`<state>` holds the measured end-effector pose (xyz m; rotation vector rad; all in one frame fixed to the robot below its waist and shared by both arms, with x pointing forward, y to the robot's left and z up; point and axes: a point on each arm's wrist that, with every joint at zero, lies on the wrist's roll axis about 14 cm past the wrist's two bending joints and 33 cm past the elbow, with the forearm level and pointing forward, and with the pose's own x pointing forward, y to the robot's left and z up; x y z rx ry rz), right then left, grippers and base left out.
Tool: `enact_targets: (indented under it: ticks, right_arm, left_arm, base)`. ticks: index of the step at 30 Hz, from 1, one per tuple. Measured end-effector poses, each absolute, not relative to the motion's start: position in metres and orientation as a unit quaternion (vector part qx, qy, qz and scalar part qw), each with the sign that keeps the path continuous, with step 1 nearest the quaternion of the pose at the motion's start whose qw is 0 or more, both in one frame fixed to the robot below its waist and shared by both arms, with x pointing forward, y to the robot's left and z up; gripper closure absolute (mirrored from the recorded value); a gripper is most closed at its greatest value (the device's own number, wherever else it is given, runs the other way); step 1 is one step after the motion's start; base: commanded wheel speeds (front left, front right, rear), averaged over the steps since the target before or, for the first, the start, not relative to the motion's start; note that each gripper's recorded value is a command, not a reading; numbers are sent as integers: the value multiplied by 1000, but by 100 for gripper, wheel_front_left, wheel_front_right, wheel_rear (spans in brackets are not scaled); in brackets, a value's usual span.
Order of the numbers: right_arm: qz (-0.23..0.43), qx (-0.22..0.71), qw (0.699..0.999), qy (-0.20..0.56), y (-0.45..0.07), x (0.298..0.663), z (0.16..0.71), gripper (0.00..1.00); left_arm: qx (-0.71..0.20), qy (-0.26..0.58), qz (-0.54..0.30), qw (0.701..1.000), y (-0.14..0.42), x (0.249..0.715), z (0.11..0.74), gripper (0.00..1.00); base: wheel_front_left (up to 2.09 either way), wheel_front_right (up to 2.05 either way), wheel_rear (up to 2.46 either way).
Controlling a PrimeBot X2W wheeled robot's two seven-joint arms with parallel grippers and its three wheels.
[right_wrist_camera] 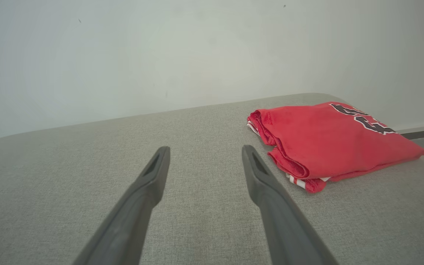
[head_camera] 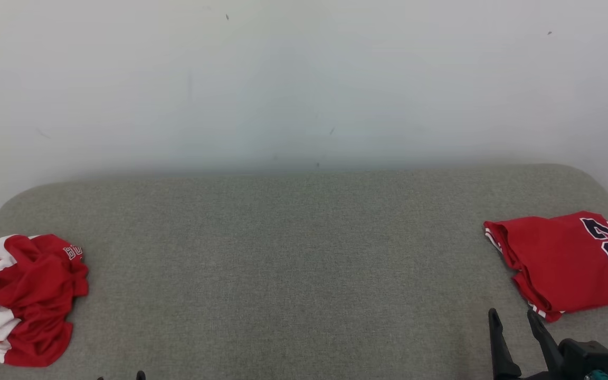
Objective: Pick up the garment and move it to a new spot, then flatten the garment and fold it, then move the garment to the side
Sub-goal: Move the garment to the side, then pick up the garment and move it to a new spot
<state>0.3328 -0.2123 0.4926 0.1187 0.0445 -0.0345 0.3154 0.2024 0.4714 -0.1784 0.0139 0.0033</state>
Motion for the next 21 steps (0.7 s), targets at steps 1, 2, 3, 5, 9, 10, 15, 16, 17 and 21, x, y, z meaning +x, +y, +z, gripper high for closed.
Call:
enact_targets:
  ticks: [1,2,3,5,9,10,15,16,17,21]
  right_arm:
    - [-16,60,998,25,-212,333,491,0]
    - [-18,60,998,29,-213,333,489,0]
    - [-21,59,998,32,-214,333,487,0]
    - [-23,54,998,37,-216,332,484,0]
    - [-21,55,997,40,-214,333,482,0]
    - [-21,55,997,40,-214,334,482,0]
    - [-24,53,997,41,-216,334,481,0]
    - [-24,53,997,41,-216,334,481,0]
    - [-26,53,997,42,-217,334,480,0]
    - [-24,55,997,43,-216,334,478,0]
  left_arm:
    - [-88,10,1,996,202,314,470,0]
    - [-89,11,0,996,202,313,469,0]
    - [-89,12,0,996,201,313,468,0]
    - [-90,15,0,996,201,313,467,0]
    - [-90,16,-2,996,200,314,466,0]
    - [-90,15,-3,996,199,315,467,0]
    - [-88,10,-11,996,196,319,470,0]
    - [-88,10,-11,996,196,319,470,0]
    - [-86,10,-12,996,196,319,471,0]
    - [-85,9,-11,996,197,320,472,0]
  base:
    - [0,0,0]
    - [0,0,0]
    - [0,0,0]
    - [0,0,0]
    - [0,0,0]
    - [0,0,0]
    - [0,0,0]
    - [0,0,0]
    - [0,0,0]
    - [0,0,0]
